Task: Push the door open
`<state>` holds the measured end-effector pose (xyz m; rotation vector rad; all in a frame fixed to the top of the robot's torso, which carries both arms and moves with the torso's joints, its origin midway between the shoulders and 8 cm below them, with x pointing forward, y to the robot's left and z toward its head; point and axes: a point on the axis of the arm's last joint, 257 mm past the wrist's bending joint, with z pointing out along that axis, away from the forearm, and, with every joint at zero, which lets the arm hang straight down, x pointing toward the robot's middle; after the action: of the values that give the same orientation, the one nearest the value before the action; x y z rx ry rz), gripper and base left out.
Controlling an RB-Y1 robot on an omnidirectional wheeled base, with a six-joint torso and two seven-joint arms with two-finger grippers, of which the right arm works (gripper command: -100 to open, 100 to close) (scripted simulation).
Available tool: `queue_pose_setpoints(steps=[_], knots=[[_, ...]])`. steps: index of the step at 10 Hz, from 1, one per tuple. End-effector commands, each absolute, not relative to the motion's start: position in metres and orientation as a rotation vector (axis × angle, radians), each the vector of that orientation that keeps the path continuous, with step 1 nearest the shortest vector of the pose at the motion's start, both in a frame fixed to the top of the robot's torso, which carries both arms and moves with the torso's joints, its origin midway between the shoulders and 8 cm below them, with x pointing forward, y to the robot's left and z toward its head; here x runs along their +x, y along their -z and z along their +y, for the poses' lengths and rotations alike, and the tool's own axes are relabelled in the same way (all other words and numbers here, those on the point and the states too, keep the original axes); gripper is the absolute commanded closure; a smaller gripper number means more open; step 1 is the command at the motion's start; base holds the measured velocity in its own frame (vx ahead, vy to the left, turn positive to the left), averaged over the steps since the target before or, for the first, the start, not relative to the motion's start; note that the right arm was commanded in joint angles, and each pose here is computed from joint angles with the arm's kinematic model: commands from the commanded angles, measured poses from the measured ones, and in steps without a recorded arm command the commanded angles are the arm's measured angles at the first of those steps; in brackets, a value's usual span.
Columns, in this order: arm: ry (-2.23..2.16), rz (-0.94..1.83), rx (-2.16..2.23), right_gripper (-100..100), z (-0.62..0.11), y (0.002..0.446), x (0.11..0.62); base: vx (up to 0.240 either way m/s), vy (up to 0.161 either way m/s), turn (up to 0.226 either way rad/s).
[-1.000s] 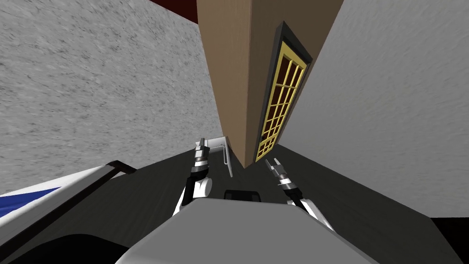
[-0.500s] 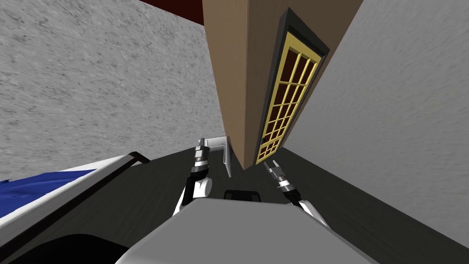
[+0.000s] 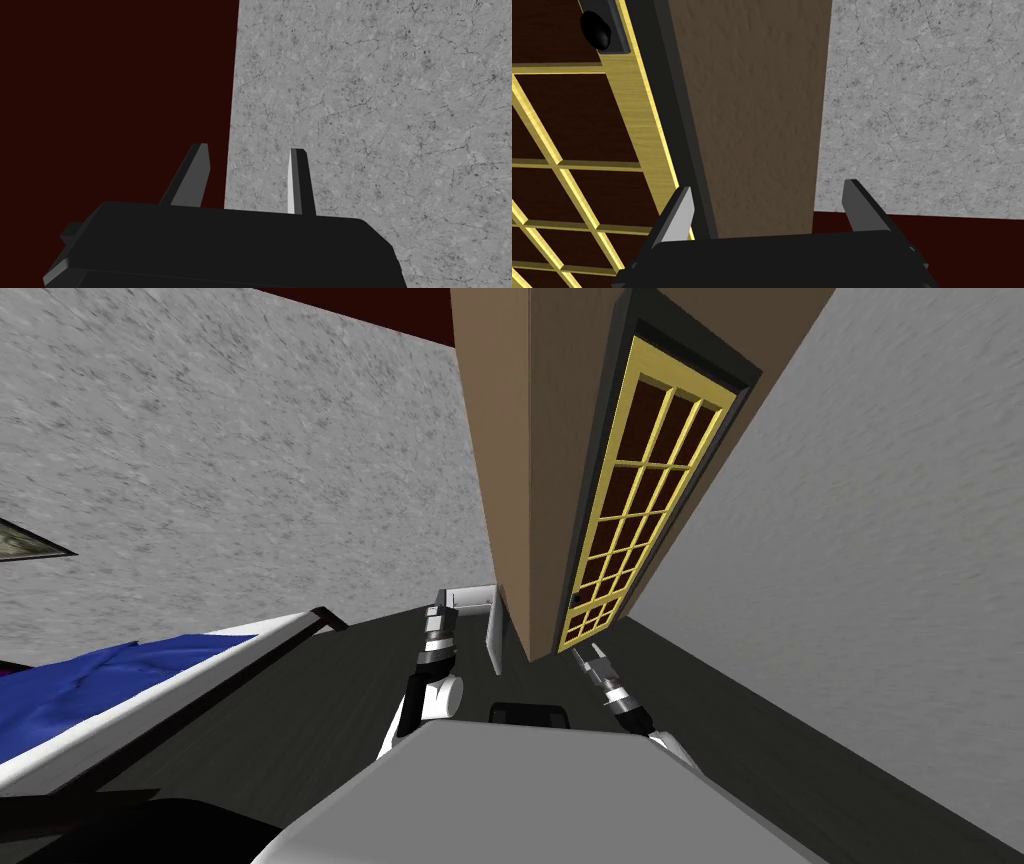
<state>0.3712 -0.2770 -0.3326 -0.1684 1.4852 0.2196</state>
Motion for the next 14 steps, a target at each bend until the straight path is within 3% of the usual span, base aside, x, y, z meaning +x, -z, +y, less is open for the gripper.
queue_pose_setpoints(steps=[1, 7, 14], knots=[[-0.215, 1.496, -0.186, -100, -0.273, 0.342, 0.368, 0.055, -0.176, 0.116], [-0.216, 1.53, -0.232, -100, -0.252, 0.369, 0.358, 0.082, -0.173, 0.105], [-0.236, 1.551, -0.254, -100, -0.223, 0.391, 0.348, 0.119, -0.169, 0.031]])
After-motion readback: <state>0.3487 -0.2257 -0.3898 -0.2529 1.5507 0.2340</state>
